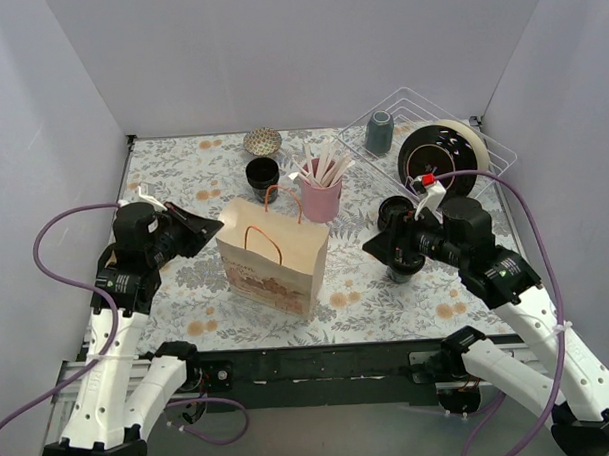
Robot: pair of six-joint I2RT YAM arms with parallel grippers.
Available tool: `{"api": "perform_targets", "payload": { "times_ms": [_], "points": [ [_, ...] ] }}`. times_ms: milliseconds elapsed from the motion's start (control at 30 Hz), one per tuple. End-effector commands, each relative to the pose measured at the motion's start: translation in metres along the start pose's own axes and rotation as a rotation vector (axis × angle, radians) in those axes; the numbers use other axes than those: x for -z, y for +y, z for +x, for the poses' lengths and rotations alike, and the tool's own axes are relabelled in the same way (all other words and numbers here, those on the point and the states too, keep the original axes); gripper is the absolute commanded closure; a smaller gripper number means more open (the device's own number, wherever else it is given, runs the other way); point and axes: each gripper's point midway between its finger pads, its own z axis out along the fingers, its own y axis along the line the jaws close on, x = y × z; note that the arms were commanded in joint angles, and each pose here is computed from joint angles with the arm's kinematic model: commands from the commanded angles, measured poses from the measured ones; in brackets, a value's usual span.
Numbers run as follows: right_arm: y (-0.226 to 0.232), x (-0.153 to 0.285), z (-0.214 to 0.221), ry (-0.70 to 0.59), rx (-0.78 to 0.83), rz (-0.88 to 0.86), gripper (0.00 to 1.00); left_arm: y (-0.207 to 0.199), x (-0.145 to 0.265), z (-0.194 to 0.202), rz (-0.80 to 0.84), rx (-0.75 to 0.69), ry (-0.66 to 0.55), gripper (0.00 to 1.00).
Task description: Pack the takeout coffee
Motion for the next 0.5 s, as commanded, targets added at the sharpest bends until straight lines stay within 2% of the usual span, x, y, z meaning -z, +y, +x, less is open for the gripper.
{"api": "perform_targets", "payload": {
  "times_ms": [0,233,467],
  "points": [
    [0.041,0.013,-0.029,-0.089,-0.021,-0.161,0.25,-0.017,0.018,0.0,0.052,0.069,-0.01,1.0],
    [0.05,0.006,-0.027,-0.064,-0.022,-0.2,0.25,0.016,0.011,0.028,0.024,0.265,0.031,1.0],
    [0.079,-0.009,-0.041,-0.072,-0.015,-0.242,0.25,0.025,0.008,0.036,0.048,0.304,0.039,1.0]
  ]
}}
